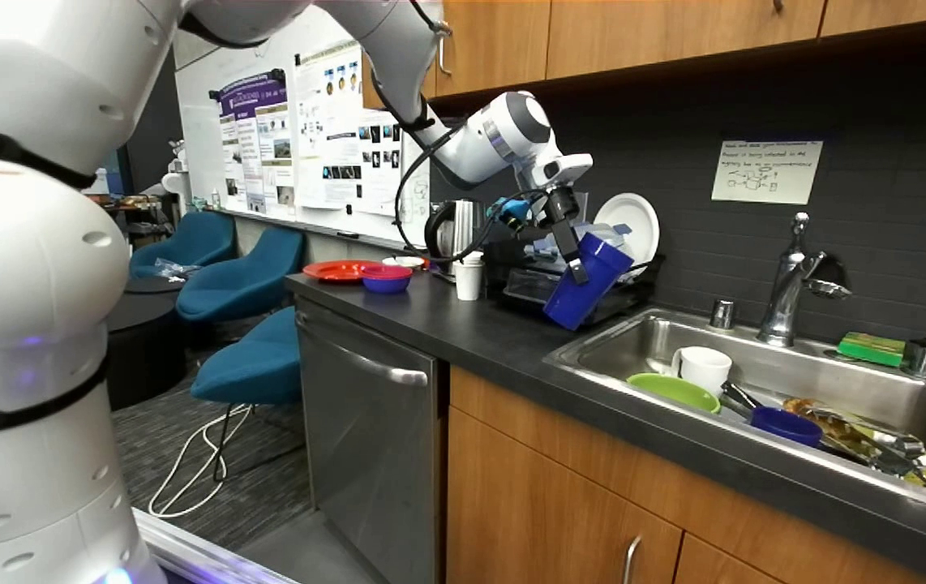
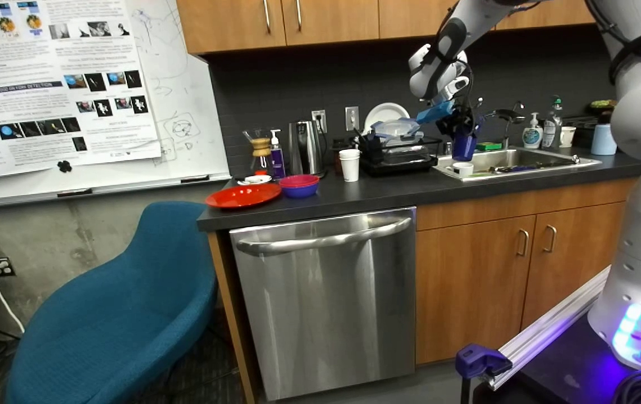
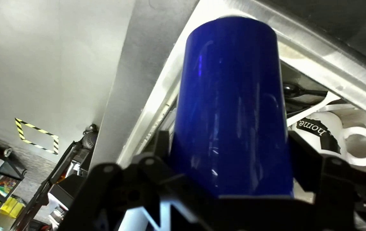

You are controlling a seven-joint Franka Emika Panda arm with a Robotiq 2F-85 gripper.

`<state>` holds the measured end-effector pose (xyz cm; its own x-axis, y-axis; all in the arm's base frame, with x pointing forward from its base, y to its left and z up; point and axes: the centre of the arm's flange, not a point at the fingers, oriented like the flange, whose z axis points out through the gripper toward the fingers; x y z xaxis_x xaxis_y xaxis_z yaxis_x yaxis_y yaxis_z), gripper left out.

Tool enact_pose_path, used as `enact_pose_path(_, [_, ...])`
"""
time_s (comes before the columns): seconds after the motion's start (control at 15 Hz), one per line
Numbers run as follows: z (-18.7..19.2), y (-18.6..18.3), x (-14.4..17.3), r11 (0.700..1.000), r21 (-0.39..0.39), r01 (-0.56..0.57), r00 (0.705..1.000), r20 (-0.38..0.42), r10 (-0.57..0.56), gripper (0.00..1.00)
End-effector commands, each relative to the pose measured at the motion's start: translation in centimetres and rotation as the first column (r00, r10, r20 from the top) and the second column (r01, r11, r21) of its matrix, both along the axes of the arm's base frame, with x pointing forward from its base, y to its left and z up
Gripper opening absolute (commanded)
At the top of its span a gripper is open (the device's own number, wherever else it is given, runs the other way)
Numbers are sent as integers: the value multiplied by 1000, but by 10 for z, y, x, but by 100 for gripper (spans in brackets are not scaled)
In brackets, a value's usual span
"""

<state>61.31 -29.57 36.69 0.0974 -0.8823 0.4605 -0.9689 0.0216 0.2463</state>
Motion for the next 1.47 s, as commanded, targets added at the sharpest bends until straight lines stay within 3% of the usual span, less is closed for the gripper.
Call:
enact_pose_path(0.0, [-5, -19, 25, 1000, 10, 3, 999, -52, -3, 60])
enact_pose_path(0.73, [-33, -16, 87, 992, -109, 65, 978, -189, -85, 60])
enact_pose_path(1.0, [-35, -13, 95, 981, -173, 93, 960, -247, -135, 60])
enact_pose_path(1.4, [-46, -5, 99, 974, -184, 134, 946, -271, -181, 60])
